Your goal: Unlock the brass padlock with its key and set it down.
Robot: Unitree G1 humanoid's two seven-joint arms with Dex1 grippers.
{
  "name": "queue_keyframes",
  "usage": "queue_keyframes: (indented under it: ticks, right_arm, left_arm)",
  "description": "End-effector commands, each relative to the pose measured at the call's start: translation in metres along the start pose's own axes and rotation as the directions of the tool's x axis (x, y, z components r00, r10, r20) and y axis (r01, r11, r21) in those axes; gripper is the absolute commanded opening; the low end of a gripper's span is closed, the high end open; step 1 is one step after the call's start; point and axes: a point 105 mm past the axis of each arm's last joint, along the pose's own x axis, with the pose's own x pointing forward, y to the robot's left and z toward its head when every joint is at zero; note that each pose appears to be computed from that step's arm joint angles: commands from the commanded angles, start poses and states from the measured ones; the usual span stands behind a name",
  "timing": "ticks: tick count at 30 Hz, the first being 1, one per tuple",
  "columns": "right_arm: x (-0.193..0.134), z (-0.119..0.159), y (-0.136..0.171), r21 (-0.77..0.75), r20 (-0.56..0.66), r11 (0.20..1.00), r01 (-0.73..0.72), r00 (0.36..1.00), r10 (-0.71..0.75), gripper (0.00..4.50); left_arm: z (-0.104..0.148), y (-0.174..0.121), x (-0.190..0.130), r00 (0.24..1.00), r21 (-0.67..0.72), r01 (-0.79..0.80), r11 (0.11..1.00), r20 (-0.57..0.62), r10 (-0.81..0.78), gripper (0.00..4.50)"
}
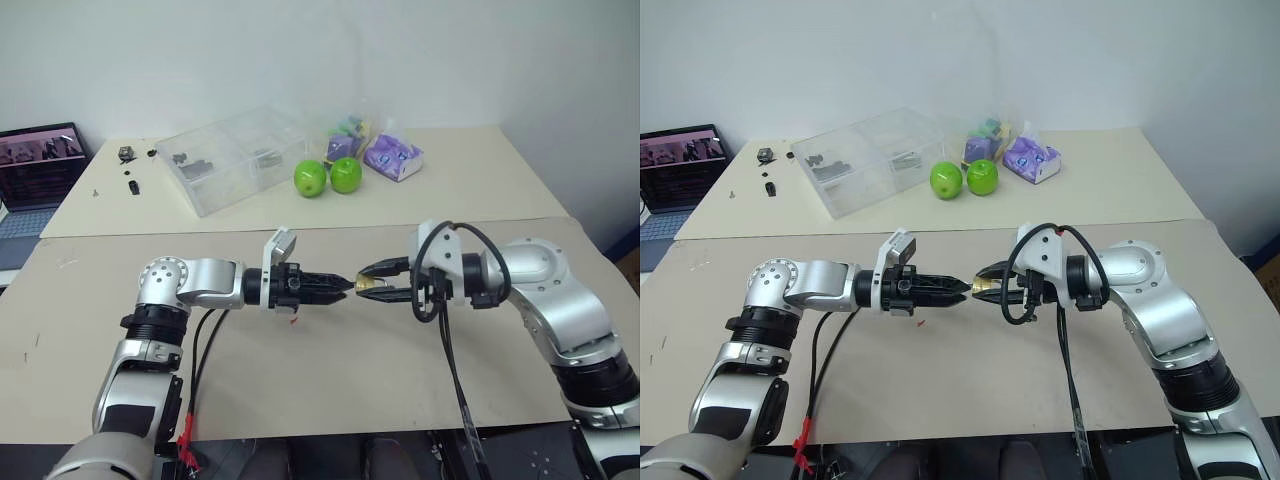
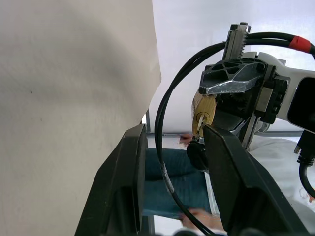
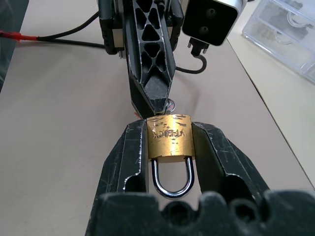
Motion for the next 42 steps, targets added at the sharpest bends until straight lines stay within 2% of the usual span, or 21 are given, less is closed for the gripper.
queue_keyframes:
  ticks: [1, 3, 5, 15, 21, 26, 31, 38, 42]
  right_arm:
    - [-0.002, 0.012, 0.001, -0.031, 0.025, 1.0, 0.005, 1.0, -0.004, 0.92]
    - [-0.002, 0.013, 0.001, -0.03, 0.024, 1.0, 0.006, 1.0, -0.005, 0.92]
    - [-0.002, 0.013, 0.001, -0.028, 0.023, 1.0, 0.007, 1.0, -0.006, 0.92]
    - [-0.002, 0.013, -0.001, -0.023, 0.019, 1.0, 0.009, 1.0, -0.009, 0.92]
    - [-0.003, 0.013, -0.001, -0.021, 0.02, 1.0, 0.006, 1.0, -0.006, 0.92]
    - [-0.002, 0.015, 0.001, -0.02, 0.021, 1.0, 0.0, 1.0, 0.0, 0.92]
    - [-0.002, 0.017, 0.003, -0.019, 0.02, 1.0, -0.003, 1.0, 0.004, 0.92]
    - [-0.001, 0.018, 0.005, -0.013, 0.019, 1.0, -0.01, 1.0, 0.01, 0.92]
    - [-0.001, 0.018, 0.005, -0.01, 0.02, 1.0, -0.01, 1.0, 0.01, 0.92]
  left_arm:
    - [0.001, -0.011, 0.001, 0.999, 0.034, 0.044, 0.998, 0.005, -0.044, 1.4]
    - [0.001, -0.012, 0.002, 0.999, 0.036, 0.047, 0.998, 0.004, -0.047, 0.89]
    - [0.001, -0.012, 0.002, 0.999, 0.037, 0.048, 0.998, 0.004, -0.048, 0.1]
    - [-0.002, -0.014, 0.003, 0.998, 0.047, 0.058, 0.997, -0.008, -0.058, 0.1]
    - [0.0, -0.011, 0.002, 1.0, 0.086, -0.02, 0.996, 0.002, 0.019, 0.1]
    - [0.002, -0.006, 0.002, 0.99, 0.223, -0.137, 0.965, 0.0, 0.14, 0.1]
    - [0.003, -0.023, 0.003, 0.992, 0.36, -0.106, 0.927, -0.026, 0.123, 0.1]
    - [-0.005, -0.033, 0.002, 0.988, 0.625, -0.064, 0.778, -0.072, 0.14, 0.1]
    - [-0.002, -0.034, -0.001, 0.989, 0.677, -0.031, 0.735, -0.087, 0.122, 0.1]
